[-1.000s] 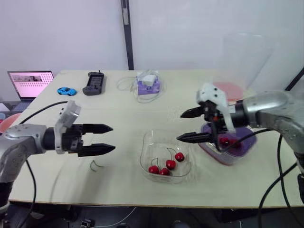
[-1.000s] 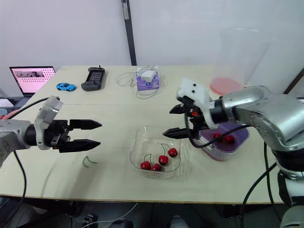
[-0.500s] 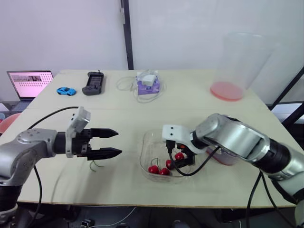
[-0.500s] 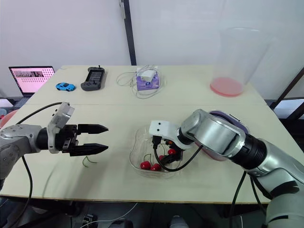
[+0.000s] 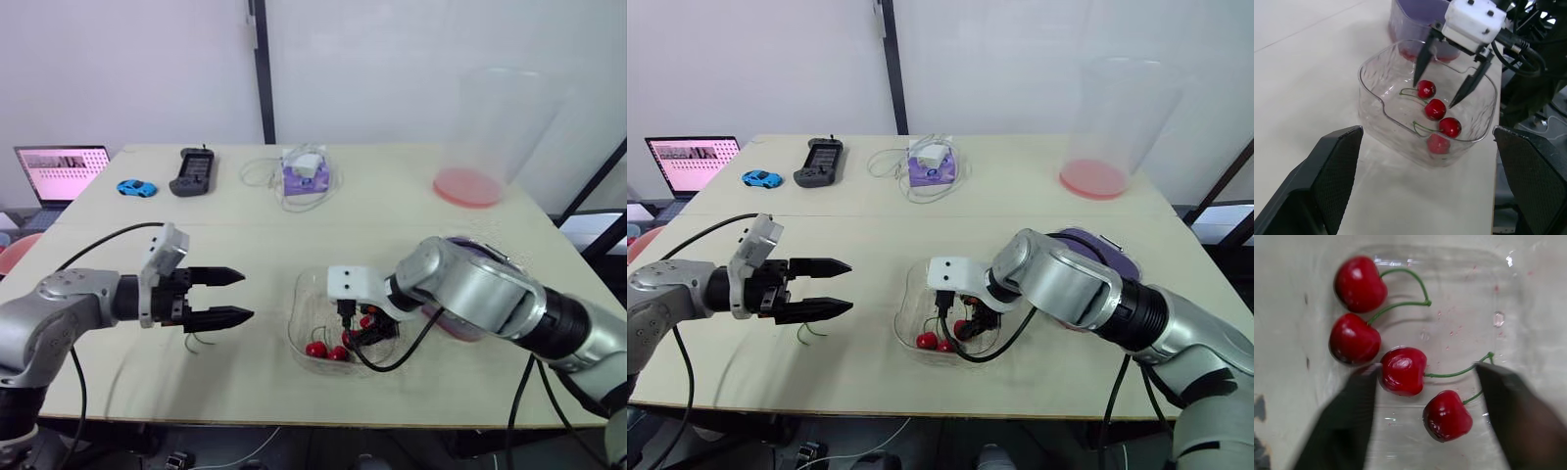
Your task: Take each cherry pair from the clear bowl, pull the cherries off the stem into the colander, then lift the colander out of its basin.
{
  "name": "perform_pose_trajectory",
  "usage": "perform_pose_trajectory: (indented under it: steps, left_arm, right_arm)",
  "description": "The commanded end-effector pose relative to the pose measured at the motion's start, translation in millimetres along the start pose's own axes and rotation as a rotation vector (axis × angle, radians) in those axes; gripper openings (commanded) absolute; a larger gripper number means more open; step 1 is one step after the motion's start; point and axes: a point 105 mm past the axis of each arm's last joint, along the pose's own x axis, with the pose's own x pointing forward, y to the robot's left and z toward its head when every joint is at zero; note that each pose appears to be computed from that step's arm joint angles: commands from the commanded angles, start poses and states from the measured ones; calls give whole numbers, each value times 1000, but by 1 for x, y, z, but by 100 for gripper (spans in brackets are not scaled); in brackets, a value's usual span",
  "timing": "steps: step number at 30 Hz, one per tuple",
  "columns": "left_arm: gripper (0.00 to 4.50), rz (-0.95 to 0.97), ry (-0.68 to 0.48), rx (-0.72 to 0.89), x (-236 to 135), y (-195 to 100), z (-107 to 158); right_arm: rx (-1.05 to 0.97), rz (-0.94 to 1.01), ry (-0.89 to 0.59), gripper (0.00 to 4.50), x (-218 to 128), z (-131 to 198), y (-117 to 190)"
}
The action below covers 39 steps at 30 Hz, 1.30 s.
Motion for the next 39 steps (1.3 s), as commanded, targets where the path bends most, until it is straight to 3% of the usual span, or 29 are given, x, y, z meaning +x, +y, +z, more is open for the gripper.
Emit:
perform_pose_trajectory:
  steps: [1, 16, 18, 22, 37, 39]
  left_arm:
    - [450, -2, -5, 48, 1, -3, 7]
    - [450, 8, -24, 43, 4, 0, 7]
    - [450, 18, -23, 40, 2, 1, 7]
    - [450, 26, -21, 37, 1, 2, 5]
    - [450, 23, -26, 41, 4, 3, 4]
    - [450, 21, -27, 42, 4, 3, 4]
  right_arm:
    - [-21, -19, -16, 280, -4, 6, -3]
    - [-22, 31, 24, 280, 11, -7, 4]
    - [-33, 27, 17, 229, 12, -5, 3]
    - [-52, 8, -11, 63, 12, 2, -1]
    - [-171, -67, -97, 63, 13, 25, -12]
    - [-144, -80, -110, 142, 11, 28, -15]
